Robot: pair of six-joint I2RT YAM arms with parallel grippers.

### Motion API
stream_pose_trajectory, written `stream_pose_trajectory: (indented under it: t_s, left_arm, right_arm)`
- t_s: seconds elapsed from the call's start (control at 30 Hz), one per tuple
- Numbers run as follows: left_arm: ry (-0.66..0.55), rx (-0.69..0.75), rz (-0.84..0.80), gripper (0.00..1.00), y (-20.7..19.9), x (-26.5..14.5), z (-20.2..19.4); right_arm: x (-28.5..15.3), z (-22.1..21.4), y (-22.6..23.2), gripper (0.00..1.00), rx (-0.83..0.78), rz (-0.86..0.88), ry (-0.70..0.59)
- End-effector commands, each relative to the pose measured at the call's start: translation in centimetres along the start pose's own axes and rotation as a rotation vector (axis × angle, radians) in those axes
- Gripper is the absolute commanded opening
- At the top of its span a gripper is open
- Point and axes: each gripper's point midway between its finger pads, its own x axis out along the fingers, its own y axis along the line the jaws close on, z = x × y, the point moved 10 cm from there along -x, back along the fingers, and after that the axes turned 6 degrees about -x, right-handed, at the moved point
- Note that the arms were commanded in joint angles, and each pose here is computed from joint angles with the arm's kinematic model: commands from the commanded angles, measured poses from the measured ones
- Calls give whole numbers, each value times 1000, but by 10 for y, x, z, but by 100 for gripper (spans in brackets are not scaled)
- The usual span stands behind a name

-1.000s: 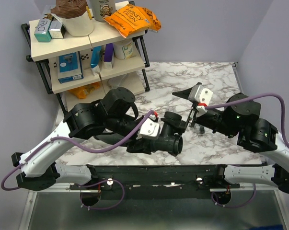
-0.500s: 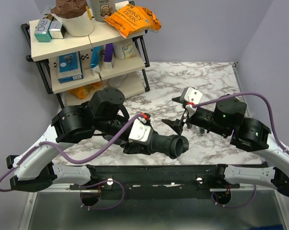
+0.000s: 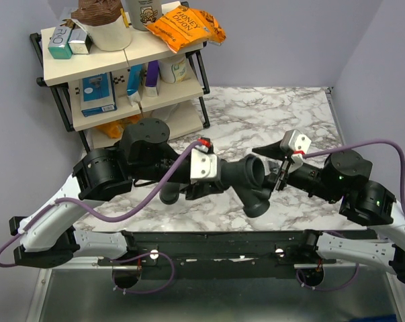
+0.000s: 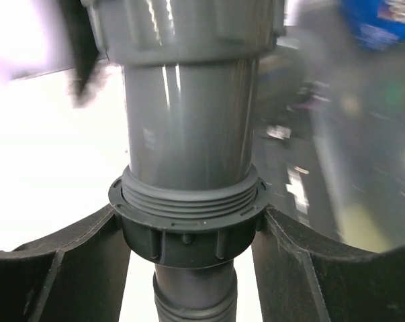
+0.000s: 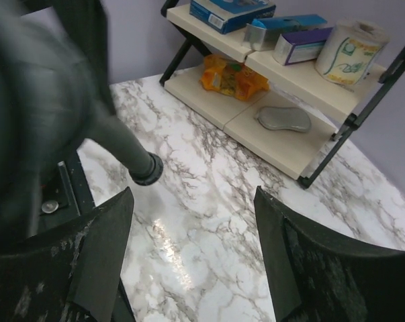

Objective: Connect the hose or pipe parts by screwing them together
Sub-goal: Install the adaptor on the pipeline.

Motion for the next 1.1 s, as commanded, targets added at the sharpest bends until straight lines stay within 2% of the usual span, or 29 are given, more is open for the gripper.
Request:
stream_pose_trajectory:
  t_s: [0.0, 0.3, 0.43, 0.53, 0.63, 0.7, 0.73, 0.83, 0.9, 0.97, 1.07]
  left_arm:
    - [-112, -16, 355, 0, 37, -1, 24]
    - [-56, -17, 382, 0, 44, 7, 16]
    - [-20, -18, 463, 0, 52, 9, 12]
    - [-4, -16, 517, 0, 56, 8, 11]
    - [-1, -17, 560, 0, 59, 7, 10]
    - [1, -13, 562, 0, 60, 8, 9]
    - [4, -13, 559, 0, 60, 8, 9]
    - [22, -15, 543, 0, 59, 10, 6]
    - [44, -12, 520, 0, 57, 12, 2]
    - [52, -25, 476, 0, 55, 16, -1]
    - [35, -34, 407, 0, 49, 17, 1]
  right_arm:
    - [-2, -8, 14, 80, 53, 96, -24]
    - [-6, -4, 17, 74, 102, 116, -68]
    - [-6, -4, 21, 68, 138, 149, -63]
    - [-8, -13, 25, 67, 162, 152, -37]
    - [-15, -25, 29, 69, 200, 137, -31]
    - [-22, -30, 27, 75, 207, 94, -37]
    - [-25, -32, 27, 81, 204, 80, -29]
    - [-37, -25, 20, 86, 175, 34, -40]
    - [-47, -9, 12, 86, 119, 25, -79]
    - [-54, 2, 4, 85, 53, -7, -64]
    - [-54, 0, -2, 78, -8, -43, 14]
